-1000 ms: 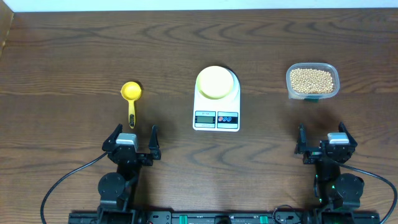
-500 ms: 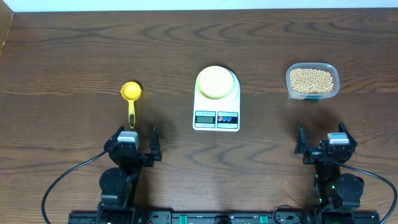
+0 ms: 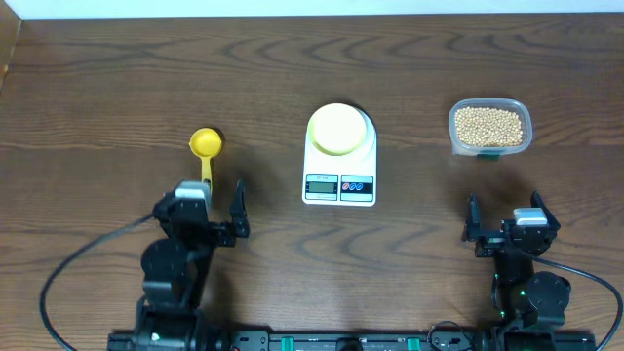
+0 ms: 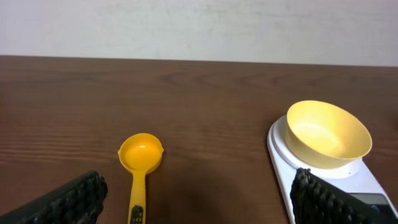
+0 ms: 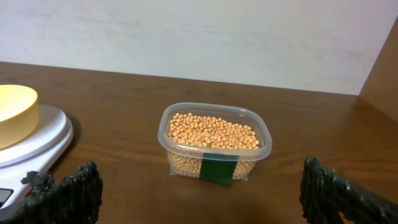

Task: Scoop item into bowl and weigh 50g on scale
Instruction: 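Move left gripper over the yellow scoop handle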

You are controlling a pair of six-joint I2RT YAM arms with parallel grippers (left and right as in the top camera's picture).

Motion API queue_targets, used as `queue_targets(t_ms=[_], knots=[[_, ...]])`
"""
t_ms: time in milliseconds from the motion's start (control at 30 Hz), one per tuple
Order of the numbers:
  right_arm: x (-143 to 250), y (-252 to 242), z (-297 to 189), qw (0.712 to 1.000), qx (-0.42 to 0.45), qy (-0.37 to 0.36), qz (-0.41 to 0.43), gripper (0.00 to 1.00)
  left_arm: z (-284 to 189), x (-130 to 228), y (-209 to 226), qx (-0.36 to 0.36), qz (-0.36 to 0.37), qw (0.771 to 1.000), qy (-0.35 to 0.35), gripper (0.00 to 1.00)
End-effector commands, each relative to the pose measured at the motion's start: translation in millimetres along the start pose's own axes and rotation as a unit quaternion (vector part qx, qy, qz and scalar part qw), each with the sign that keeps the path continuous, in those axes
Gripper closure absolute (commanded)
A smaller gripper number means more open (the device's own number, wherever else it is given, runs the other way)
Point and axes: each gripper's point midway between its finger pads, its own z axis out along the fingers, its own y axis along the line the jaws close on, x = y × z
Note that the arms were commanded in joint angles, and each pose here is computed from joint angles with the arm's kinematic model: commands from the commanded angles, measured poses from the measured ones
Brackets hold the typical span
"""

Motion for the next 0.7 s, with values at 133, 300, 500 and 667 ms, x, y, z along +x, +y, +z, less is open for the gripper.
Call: queue_targets(t_ms=[133,300,500,667], knots=[[-0.4,3.2,-0.3,1.000,-0.007,-0.002,-0.001,0.01,12.3,-48.0,-8.0,0.010,-0.022,0.998,0.060,0.04],[-0.4,3.2,-0.3,1.000,-0.007,-0.002,-0.001,0.01,31.4,-71.8,-18.4,0.035,-0.032,0.990,0.131,0.04],[-0.4,3.2,-0.3,1.000,-0.007,-0.002,-0.001,0.01,60.5,-96.9,-16.4,0.063,-0.070,0.974,0.207,0.04],[-0.4,3.2,-0.3,1.000,-0.007,-0.002,-0.001,0.01,85.6,-101.4,0.7,0.058,-0.106,0.955,0.270,0.04]])
